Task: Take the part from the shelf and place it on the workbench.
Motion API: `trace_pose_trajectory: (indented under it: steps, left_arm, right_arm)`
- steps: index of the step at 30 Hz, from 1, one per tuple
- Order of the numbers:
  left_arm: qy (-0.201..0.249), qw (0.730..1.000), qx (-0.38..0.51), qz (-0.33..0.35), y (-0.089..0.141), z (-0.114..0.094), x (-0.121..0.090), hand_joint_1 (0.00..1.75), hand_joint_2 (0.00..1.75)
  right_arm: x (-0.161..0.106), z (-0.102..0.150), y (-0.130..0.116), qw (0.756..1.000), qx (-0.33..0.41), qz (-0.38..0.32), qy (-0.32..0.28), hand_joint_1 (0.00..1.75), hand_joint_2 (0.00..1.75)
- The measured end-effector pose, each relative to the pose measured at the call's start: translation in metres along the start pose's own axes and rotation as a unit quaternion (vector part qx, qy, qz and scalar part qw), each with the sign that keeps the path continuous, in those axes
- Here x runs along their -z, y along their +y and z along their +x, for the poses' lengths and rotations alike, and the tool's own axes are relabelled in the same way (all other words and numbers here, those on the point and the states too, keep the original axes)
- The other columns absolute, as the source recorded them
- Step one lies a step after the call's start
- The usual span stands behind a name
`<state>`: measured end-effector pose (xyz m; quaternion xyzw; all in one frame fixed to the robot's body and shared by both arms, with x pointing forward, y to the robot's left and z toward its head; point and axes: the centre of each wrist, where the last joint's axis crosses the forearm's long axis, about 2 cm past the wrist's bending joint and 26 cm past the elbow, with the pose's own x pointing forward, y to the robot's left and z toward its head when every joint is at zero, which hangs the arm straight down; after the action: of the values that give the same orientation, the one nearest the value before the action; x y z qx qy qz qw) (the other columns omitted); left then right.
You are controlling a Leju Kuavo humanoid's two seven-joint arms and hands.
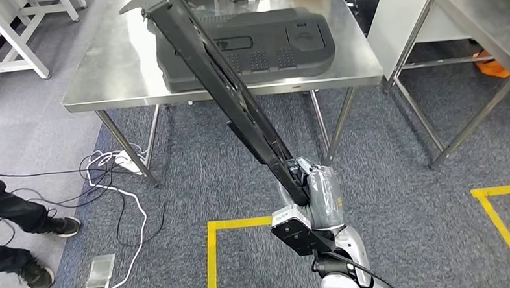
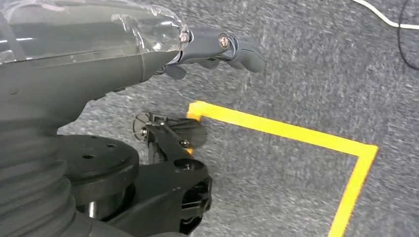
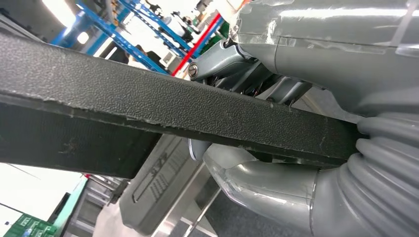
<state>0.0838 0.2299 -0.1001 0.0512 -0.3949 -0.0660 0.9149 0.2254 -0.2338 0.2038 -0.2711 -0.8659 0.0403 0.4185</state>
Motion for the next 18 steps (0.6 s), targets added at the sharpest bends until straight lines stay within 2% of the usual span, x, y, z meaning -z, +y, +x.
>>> trace_pose_trajectory:
  steps: [18]
  left_arm:
    - [-0.002,1.0,0.001,0.002,-0.0001,0.0016,0.001,0.0,1.75]
  right_arm:
    - [0.0035,-0.0004,-0.0012,1.0,0.004,-0.006,-0.001,1.75,1.75]
